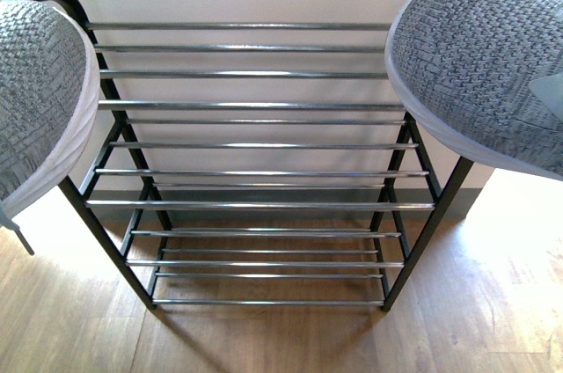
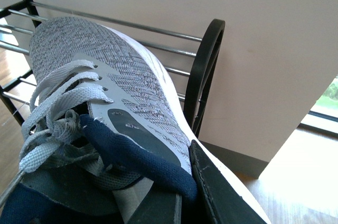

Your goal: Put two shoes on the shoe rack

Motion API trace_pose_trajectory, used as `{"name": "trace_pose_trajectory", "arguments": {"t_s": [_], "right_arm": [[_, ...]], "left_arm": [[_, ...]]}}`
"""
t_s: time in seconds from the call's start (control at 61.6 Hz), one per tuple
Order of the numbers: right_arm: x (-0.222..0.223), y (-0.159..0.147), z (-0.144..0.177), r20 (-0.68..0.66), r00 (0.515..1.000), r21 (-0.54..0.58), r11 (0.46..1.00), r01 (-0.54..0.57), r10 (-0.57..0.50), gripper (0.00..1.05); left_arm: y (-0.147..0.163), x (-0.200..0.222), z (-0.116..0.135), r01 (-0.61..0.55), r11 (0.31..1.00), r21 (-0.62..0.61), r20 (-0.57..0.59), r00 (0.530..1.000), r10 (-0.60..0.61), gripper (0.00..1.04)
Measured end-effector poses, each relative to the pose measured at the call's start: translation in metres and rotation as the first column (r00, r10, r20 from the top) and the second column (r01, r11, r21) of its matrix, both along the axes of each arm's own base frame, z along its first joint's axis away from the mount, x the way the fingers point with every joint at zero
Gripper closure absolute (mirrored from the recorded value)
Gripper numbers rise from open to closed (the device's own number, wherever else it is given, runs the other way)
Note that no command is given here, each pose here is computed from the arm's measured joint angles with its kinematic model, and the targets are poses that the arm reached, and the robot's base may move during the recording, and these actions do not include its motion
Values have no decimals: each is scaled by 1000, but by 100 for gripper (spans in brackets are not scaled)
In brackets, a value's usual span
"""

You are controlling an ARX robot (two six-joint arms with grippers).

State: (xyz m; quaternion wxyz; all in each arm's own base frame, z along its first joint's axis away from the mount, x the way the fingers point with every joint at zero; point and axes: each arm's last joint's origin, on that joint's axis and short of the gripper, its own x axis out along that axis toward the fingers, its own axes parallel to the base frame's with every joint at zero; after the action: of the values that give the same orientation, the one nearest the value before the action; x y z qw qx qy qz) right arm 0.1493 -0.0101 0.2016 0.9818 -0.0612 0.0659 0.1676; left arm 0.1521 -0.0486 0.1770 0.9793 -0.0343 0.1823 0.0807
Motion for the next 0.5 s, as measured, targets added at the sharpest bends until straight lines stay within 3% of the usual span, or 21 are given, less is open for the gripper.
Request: {"name": "trace_pose_trajectory", "arguments": {"t_s": [0.325,0.503], "right_arm": [[0,0,0,0,1000,0,1000,-1,1,103],[20,16,11,0,999,148,988,-33,34,103]], "left_arm": [[0,0,0,-2,1000,0,1,1000,2,103],[0,0,0,-2,1000,0,1,1000,2,103]]}}
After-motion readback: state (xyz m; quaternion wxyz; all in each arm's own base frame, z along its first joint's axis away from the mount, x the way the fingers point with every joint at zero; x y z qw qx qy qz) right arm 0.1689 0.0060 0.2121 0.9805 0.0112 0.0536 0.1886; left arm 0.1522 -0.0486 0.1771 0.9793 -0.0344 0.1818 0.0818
